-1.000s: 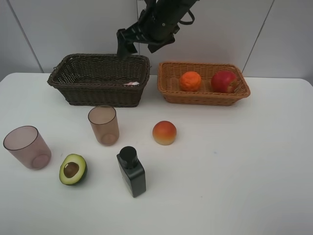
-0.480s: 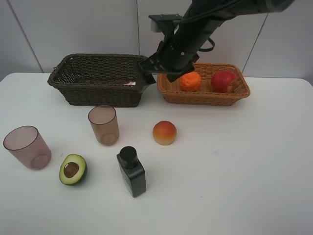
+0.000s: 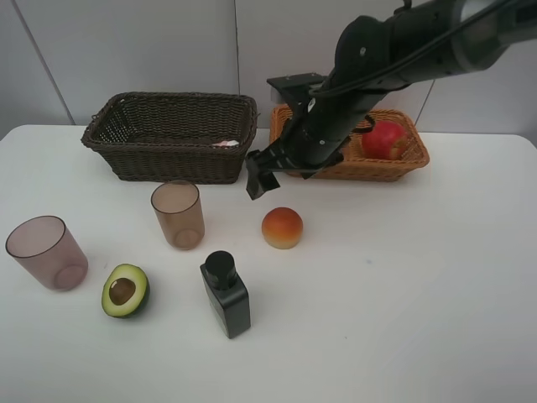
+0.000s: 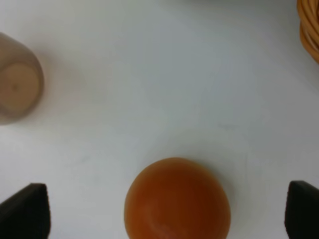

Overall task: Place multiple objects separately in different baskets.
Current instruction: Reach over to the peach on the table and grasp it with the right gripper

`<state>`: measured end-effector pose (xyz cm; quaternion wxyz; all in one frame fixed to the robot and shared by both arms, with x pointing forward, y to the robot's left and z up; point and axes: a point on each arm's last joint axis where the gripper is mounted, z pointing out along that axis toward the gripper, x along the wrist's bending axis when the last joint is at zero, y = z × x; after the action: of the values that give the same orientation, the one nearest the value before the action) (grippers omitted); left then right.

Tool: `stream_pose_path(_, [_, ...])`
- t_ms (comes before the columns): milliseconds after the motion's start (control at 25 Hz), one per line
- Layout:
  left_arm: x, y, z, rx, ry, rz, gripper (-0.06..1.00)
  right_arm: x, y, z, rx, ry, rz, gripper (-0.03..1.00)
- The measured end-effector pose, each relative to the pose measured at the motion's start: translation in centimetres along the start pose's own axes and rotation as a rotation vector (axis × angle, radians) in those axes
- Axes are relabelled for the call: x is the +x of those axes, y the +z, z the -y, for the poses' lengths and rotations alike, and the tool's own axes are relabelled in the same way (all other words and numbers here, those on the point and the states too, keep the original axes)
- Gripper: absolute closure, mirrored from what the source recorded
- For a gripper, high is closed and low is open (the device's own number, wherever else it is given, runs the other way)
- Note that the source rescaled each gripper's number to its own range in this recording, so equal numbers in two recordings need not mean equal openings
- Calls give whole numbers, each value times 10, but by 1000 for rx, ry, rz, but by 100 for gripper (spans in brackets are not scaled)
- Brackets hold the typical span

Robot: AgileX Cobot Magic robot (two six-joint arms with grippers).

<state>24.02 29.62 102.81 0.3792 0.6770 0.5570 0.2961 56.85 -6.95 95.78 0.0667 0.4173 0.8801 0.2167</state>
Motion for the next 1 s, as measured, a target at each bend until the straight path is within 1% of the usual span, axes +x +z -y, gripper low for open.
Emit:
stream_pose_path(440, [0, 0, 0, 0, 0, 0, -6, -3, 16, 17, -56, 10, 33, -2])
stream_pose_path(760, [0, 0, 0, 0, 0, 0, -6, -6, 40, 25, -23, 16, 37, -2])
stream_pose_path(1000, [0, 0, 0, 0, 0, 0, -6, -6, 42, 26, -28, 20, 38, -2])
